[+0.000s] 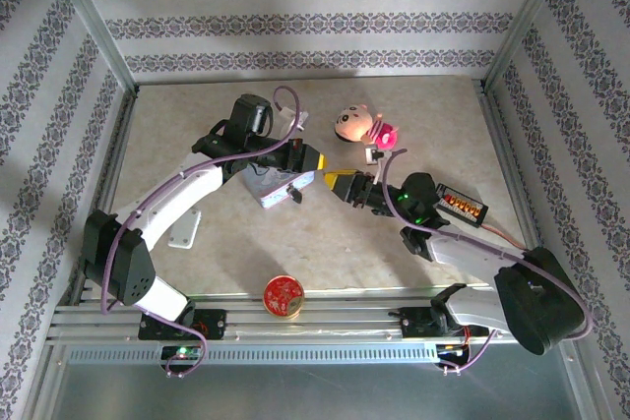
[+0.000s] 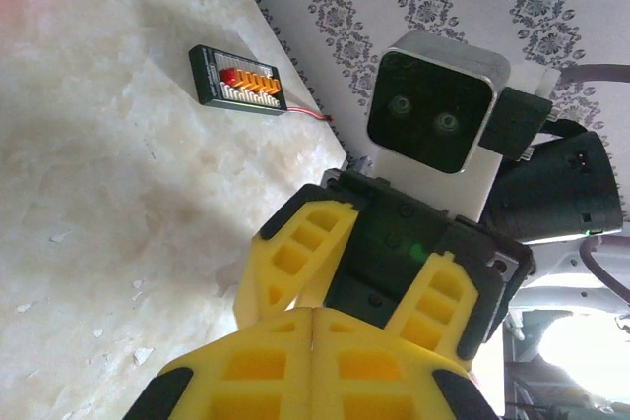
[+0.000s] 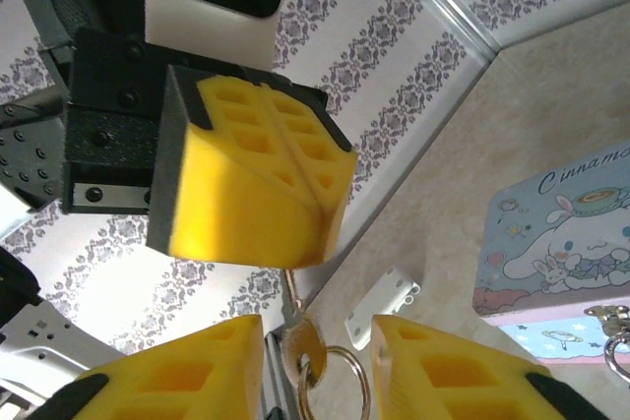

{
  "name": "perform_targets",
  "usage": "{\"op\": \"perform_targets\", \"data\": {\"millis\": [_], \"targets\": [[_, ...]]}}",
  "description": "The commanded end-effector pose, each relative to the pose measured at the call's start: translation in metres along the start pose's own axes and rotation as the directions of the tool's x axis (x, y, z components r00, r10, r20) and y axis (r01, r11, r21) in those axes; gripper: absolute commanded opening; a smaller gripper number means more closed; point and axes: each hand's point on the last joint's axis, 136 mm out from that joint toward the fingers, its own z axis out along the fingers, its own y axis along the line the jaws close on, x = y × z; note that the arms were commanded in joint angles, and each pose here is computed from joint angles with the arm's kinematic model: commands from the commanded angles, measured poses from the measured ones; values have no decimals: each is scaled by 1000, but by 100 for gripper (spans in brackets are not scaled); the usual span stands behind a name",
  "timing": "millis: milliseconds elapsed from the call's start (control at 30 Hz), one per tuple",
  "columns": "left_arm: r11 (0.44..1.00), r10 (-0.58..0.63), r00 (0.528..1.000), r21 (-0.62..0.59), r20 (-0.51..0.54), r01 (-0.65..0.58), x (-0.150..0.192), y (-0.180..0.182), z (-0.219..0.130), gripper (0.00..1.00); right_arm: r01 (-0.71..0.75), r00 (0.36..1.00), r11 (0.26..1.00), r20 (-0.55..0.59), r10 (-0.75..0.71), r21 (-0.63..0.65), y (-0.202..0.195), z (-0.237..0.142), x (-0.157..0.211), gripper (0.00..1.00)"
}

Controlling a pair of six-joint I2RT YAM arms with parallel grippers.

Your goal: Unlock a padlock with a key

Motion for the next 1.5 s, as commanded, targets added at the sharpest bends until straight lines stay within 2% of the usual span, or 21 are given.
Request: {"op": "perform_targets", "data": {"millis": [0,133,400,767,1233,1467], "targets": [[999,20,1000,38,10,-20,-2,-6,0,0,25,999,998,-25,-26,-64,13,8,-1,30],[999,20,1000,40,16,-21,-3,-6,0,0,12,999,998,-30,-14,-68,11,11,1,25],[999,20,999,44,31,-21,-7,-7,0,0,6,1000,999,-23,-7,-46,5,7,4,21],[999,17,999,49,43,-19,-10,-6,-1,0,13,999,1000,31,-12,-11,1,-6,0,21],[998,1,999,68,41,-4,-9,-6,1,0,30,998,999,55,-28,-33,11,-8,-11,16],[998,-6,999,65,37,4,-8,-4,2,0,32,998,999,60,-30,-34,12,-8,-12,19]]}}
